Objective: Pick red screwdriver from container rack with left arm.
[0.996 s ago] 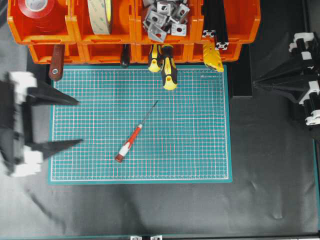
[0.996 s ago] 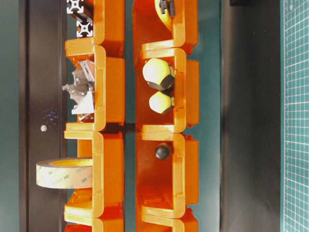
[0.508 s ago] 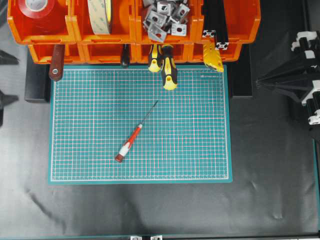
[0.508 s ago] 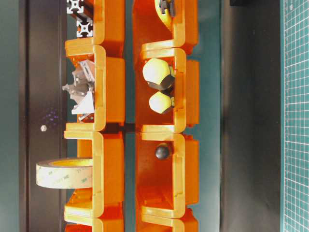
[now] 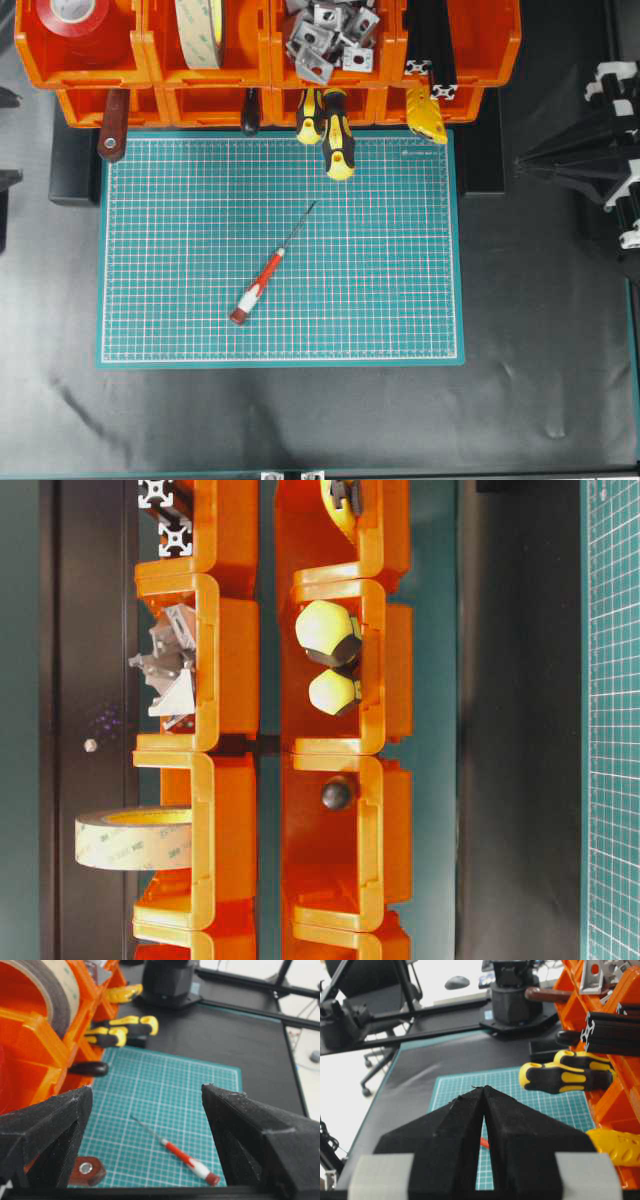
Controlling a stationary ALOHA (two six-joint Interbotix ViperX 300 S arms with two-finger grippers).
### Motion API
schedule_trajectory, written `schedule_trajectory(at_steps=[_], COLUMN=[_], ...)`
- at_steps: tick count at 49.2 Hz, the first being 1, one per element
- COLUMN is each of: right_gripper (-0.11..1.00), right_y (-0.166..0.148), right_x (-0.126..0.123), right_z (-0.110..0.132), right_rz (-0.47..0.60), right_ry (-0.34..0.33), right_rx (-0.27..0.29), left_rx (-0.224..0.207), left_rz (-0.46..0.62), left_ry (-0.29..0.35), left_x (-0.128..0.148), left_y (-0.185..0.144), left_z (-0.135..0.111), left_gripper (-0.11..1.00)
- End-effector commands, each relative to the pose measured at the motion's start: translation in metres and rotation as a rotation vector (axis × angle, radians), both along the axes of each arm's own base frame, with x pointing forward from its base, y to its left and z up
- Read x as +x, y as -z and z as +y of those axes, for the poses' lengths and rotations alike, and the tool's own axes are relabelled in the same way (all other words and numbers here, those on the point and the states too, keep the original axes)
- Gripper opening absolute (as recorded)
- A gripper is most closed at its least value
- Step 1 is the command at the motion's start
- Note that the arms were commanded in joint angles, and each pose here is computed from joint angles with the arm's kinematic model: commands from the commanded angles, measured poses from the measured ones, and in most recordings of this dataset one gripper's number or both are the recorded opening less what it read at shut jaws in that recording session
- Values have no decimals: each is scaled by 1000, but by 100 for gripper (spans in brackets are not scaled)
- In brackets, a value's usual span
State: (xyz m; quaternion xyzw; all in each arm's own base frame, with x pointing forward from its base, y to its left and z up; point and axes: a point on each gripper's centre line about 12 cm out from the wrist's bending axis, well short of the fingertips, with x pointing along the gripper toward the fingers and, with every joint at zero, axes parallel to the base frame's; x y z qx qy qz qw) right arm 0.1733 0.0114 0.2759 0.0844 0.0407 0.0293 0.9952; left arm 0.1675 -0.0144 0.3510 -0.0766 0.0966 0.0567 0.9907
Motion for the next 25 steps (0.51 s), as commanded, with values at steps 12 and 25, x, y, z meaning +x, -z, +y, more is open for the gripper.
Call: schedule_trajectory(at_steps=[12,25], right_gripper=[1,0], right_y=[-15,-11], right_x=[-1,0], right_z=[0,0], right_rz=[-61,-55], right_ry=[3,3], right_rx=[4,3], left_rx=[6,-5], left_rz=[3,4], left_ry=[-8,-7], left_x=[0,0], left_y=[2,5], left_z=[2,1], left_gripper=[85,85])
